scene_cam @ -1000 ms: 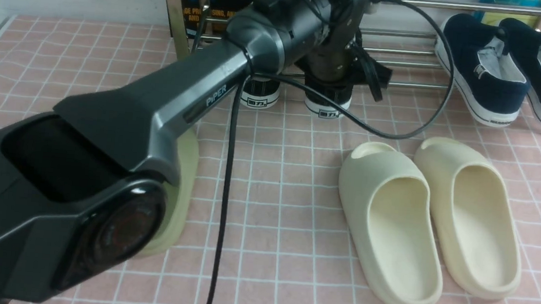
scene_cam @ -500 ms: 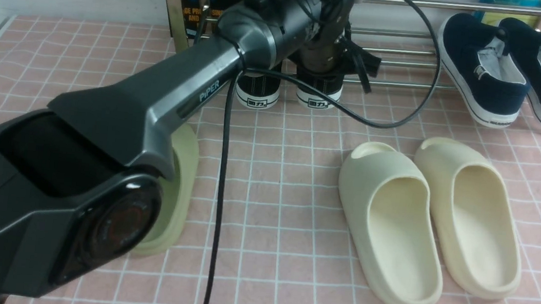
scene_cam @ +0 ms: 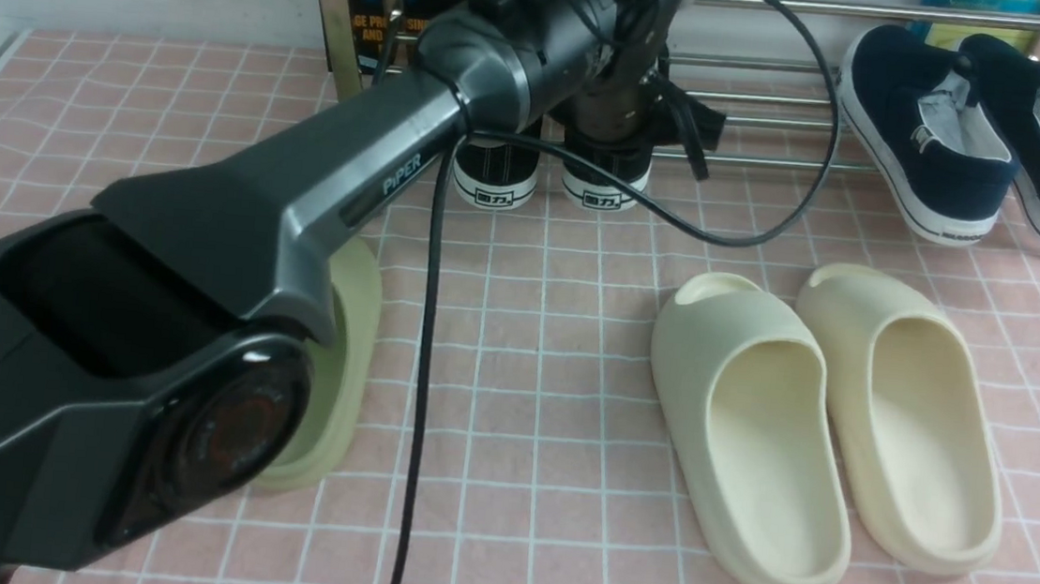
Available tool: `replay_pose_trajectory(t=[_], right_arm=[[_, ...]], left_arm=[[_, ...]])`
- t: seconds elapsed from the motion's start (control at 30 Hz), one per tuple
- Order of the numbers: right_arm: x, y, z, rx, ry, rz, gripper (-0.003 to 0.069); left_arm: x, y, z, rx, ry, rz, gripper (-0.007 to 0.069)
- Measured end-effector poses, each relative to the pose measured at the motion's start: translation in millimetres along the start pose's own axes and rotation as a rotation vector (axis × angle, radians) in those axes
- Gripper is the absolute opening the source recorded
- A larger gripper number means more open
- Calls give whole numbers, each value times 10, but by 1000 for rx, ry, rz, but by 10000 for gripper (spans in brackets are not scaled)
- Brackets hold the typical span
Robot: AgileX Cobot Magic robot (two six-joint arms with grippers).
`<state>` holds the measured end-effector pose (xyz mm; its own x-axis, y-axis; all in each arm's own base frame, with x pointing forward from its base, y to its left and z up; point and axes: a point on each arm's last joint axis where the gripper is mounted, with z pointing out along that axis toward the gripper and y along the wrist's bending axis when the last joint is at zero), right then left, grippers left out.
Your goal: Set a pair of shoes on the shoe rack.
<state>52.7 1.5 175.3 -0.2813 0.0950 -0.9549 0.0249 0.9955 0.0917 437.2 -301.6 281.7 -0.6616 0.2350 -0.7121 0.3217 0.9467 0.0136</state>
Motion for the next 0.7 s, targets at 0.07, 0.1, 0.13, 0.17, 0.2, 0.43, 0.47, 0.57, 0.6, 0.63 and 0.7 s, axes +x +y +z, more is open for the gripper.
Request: replay_pose_trajectory(t=[0.07,0.1,0.13,0.17,0.2,0.43,0.47,0.57,0.6,0.63,0.7], right_arm=[[0,0,0,0,0,0,238],[0,0,0,0,0,0,238],[0,0,0,0,0,0,238],[0,0,0,0,0,0,238],[0,0,0,0,0,0,238],[0,0,0,0,0,0,238],[0,0,0,0,0,0,238],[0,0,0,0,0,0,238],[0,0,0,0,0,0,238],[0,0,0,0,0,0,238],[0,0,0,0,0,0,238]], left_arm=[[-11,7,-32,-2,5,-3,15],[-20,1,-60,-2,4,-3,16],[-28,4,-81,-2,3,-3,16],[-50,7,-129,0,-4,-3,16],[-73,0,-180,3,-13,3,16],[-237,-7,-770,-3,-44,128,20],[-259,18,-886,-11,-42,150,20],[-326,133,-1297,-39,-40,187,22],[-345,172,-1426,-48,-44,193,22],[-359,201,-1527,-53,-49,200,22],[-421,330,-2021,-58,-100,191,22]])
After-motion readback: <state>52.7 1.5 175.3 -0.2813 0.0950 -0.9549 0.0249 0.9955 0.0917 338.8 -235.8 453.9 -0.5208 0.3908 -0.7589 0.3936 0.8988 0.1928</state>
